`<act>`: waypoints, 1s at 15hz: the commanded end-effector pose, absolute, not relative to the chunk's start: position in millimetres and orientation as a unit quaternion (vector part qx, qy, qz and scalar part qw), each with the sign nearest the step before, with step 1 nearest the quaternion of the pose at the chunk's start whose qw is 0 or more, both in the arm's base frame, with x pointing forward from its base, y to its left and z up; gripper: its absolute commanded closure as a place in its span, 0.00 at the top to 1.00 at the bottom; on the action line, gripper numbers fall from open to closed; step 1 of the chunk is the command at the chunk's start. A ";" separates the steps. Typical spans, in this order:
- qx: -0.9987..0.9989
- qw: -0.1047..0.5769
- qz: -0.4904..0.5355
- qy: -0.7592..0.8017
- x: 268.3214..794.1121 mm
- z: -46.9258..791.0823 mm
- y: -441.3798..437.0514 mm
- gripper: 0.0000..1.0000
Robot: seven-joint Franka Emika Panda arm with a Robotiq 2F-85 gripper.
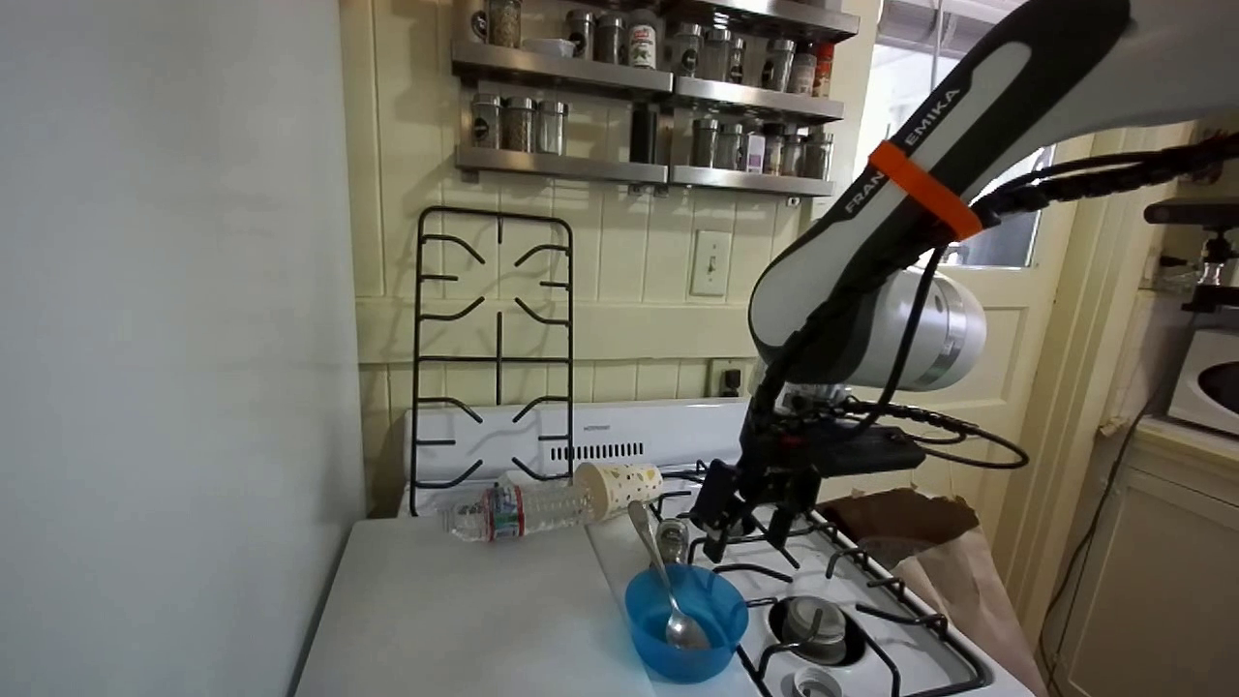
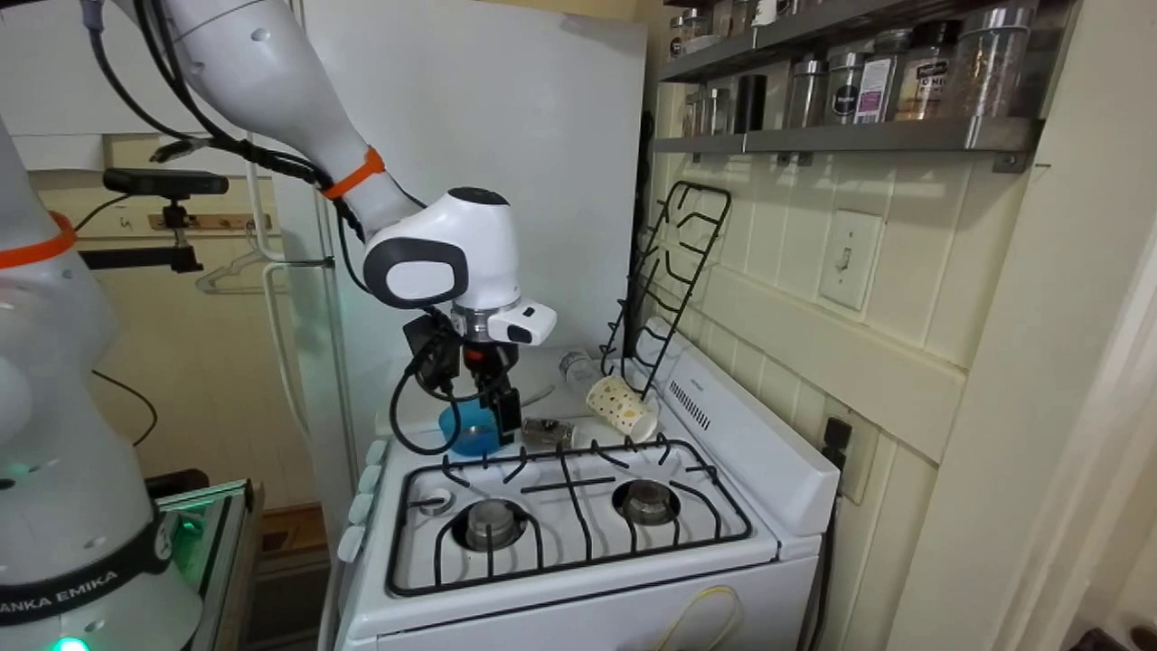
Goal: Put the spoon in the bowl
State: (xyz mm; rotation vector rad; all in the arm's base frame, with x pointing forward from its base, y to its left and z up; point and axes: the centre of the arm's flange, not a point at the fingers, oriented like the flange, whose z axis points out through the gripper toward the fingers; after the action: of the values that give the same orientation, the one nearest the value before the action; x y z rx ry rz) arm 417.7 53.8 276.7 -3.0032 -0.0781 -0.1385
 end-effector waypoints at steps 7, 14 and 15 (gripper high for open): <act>-0.994 0.091 0.037 -0.043 461.6 260.2 70.2 0.83; -0.989 0.102 0.088 -0.059 488.6 233.8 87.9 0.50; -0.989 0.103 0.092 -0.058 490.6 232.4 88.9 0.42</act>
State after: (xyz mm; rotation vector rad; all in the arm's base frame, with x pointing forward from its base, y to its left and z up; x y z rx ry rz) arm 476.8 84.0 240.7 -2.9421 -0.1650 0.2030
